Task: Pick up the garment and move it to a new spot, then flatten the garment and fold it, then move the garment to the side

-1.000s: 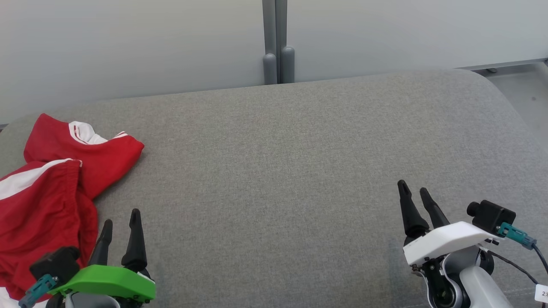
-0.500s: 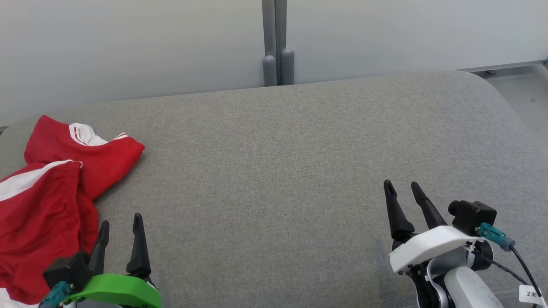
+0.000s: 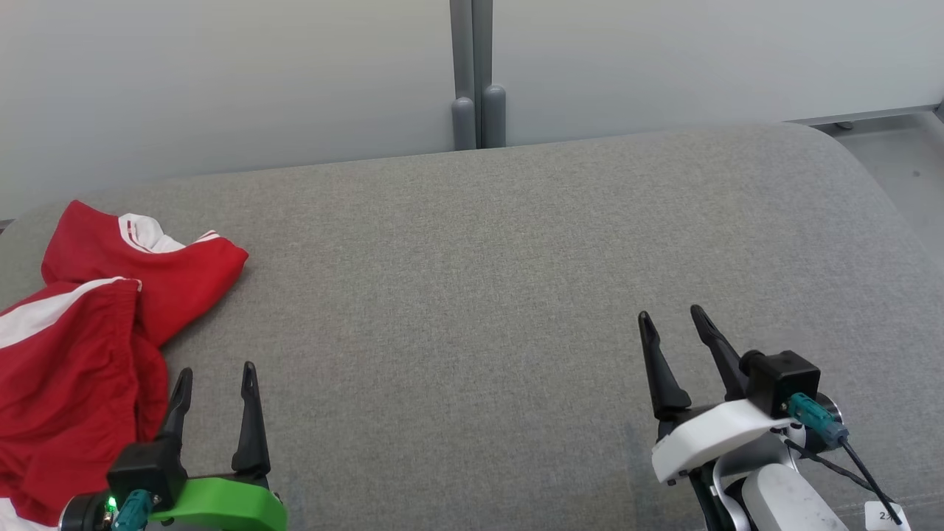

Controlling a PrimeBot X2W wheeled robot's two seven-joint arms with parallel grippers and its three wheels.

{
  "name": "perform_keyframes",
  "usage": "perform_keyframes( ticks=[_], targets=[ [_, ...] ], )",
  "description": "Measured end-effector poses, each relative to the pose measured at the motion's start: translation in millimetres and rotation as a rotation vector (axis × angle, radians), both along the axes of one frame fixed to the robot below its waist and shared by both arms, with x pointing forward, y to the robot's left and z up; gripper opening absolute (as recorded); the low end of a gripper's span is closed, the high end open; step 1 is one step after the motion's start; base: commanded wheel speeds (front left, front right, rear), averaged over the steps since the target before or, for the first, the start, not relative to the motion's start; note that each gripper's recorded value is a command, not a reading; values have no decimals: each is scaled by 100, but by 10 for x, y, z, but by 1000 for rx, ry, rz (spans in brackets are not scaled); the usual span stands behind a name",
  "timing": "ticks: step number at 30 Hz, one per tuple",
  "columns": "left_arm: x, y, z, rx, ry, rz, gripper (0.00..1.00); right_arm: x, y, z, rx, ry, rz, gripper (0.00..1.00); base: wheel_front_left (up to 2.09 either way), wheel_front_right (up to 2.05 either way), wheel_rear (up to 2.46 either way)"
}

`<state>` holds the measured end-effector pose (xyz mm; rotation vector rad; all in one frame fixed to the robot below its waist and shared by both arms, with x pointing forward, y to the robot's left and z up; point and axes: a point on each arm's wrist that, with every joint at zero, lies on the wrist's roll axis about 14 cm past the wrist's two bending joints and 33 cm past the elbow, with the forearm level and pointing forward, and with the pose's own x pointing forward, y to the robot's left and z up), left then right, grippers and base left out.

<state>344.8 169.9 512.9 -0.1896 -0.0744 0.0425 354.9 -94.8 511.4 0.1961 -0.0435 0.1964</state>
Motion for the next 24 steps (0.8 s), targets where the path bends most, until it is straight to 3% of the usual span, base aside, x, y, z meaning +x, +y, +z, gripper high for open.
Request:
perform_keyframes(
  ticks=[8,24],
  targets=[
    [-59,-45,2,99,-20,-14,100,-31,81,88,-96,-71,24,100,0,0,0],
    [-62,-40,-19,99,-14,-13,100,-26,61,94,-96,-73,18,100,0,0,0]
  ],
)
